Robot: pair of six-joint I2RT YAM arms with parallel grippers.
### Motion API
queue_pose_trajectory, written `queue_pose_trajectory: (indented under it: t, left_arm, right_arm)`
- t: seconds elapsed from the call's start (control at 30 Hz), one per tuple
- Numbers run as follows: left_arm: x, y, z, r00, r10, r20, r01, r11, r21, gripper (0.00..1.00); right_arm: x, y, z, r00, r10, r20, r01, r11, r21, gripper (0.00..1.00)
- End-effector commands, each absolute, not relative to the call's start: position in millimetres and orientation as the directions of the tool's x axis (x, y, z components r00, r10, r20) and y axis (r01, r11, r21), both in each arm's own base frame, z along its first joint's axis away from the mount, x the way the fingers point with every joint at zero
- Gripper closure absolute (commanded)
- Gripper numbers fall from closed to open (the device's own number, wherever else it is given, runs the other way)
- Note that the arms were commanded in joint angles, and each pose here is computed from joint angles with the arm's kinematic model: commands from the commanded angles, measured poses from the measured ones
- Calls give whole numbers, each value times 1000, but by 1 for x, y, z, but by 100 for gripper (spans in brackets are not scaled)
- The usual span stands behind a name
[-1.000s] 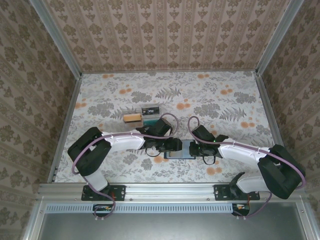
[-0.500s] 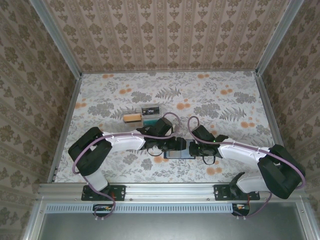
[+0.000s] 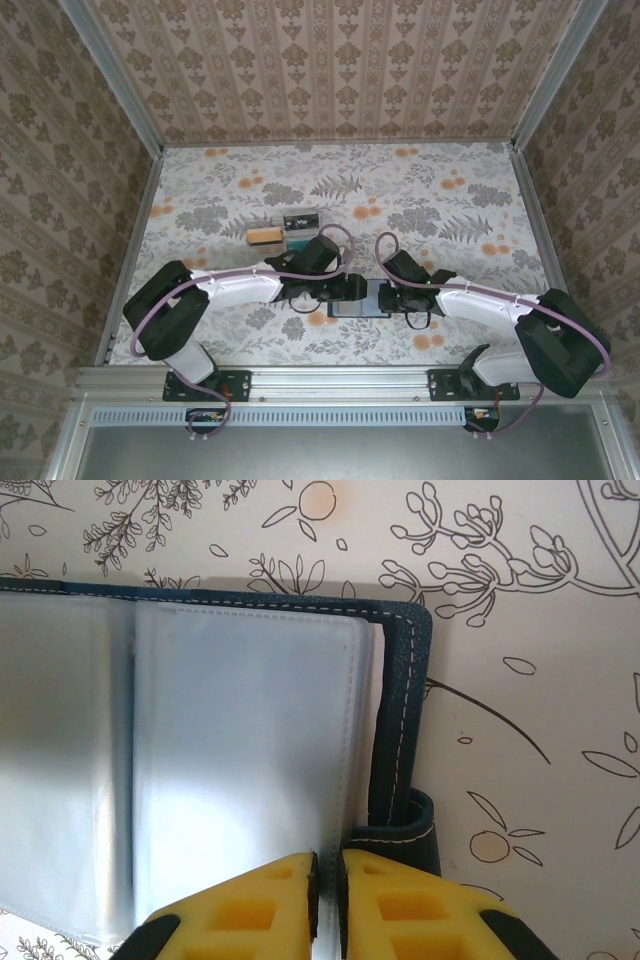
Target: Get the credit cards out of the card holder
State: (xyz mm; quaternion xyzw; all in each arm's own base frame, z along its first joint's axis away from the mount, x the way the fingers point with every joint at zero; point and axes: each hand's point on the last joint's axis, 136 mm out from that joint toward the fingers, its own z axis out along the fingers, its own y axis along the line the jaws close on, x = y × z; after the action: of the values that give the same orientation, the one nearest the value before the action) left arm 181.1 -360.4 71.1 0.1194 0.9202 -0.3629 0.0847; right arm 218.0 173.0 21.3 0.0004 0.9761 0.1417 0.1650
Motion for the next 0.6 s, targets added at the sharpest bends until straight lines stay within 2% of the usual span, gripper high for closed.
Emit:
queue_pose_trajectory:
  t: [0.0,0.57]
  left_arm:
    - [177,-347,58,-963,167,-212,263,750,-607,28]
    - [175,-341,41,-973,165,-164,230,788,-571,30]
  right_arm:
    - [207,167,7,-960,43,-276,-26,970,240,83]
    - [208,168,6,-961,40,-273,-28,970,240,83]
